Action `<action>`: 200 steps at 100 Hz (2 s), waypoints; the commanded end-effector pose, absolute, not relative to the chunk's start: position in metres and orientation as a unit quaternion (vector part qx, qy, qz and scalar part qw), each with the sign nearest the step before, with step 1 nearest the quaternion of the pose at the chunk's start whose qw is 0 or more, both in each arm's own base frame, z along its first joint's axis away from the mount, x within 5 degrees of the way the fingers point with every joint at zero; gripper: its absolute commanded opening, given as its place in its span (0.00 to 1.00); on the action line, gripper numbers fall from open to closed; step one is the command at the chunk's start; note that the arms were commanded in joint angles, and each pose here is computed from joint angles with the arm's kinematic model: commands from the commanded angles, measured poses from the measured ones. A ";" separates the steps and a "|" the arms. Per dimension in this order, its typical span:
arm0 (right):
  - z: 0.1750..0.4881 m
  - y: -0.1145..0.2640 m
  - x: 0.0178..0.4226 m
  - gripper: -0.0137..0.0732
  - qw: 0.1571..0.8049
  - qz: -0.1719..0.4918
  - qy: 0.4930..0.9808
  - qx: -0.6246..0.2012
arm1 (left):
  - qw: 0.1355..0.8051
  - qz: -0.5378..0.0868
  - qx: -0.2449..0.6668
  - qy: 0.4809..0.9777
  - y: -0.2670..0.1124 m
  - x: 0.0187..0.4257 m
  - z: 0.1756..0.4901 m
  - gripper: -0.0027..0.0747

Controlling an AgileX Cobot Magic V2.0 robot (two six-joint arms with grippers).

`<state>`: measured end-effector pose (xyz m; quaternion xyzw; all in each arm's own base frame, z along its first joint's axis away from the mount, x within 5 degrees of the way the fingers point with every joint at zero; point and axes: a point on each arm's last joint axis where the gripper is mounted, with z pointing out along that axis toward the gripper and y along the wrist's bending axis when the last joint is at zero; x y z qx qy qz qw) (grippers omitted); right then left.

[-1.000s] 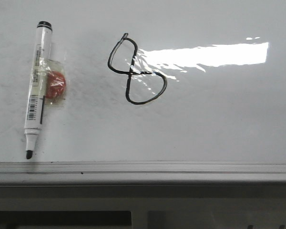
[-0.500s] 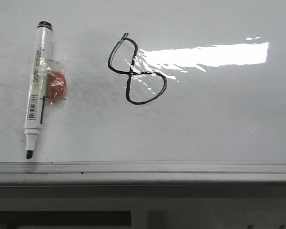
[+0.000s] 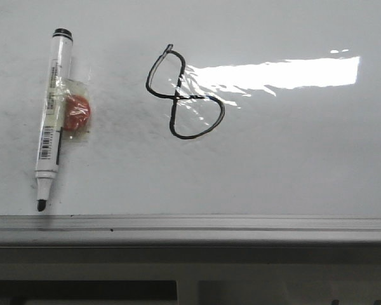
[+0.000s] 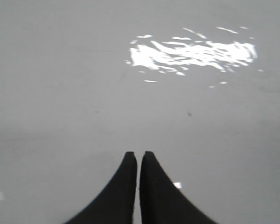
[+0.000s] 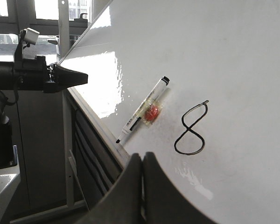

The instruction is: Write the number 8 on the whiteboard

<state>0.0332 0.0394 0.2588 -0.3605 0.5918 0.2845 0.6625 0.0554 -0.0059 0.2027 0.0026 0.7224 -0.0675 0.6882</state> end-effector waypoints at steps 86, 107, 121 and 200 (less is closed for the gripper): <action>0.272 0.040 0.030 0.08 0.685 0.298 0.558 -0.361 | 0.623 -0.050 -0.057 0.778 -0.001 0.053 0.176 0.01; 0.272 0.040 0.030 0.08 0.685 0.298 0.558 -0.361 | 0.623 -0.050 -0.057 0.778 -0.001 0.053 0.176 0.01; 0.272 0.040 0.030 0.08 0.686 0.299 0.557 -0.361 | 0.623 -0.050 -0.057 0.778 -0.001 0.053 0.176 0.01; 0.223 0.006 0.067 0.08 0.767 0.051 0.639 -0.006 | 0.623 -0.050 -0.057 0.778 -0.001 0.053 0.176 0.01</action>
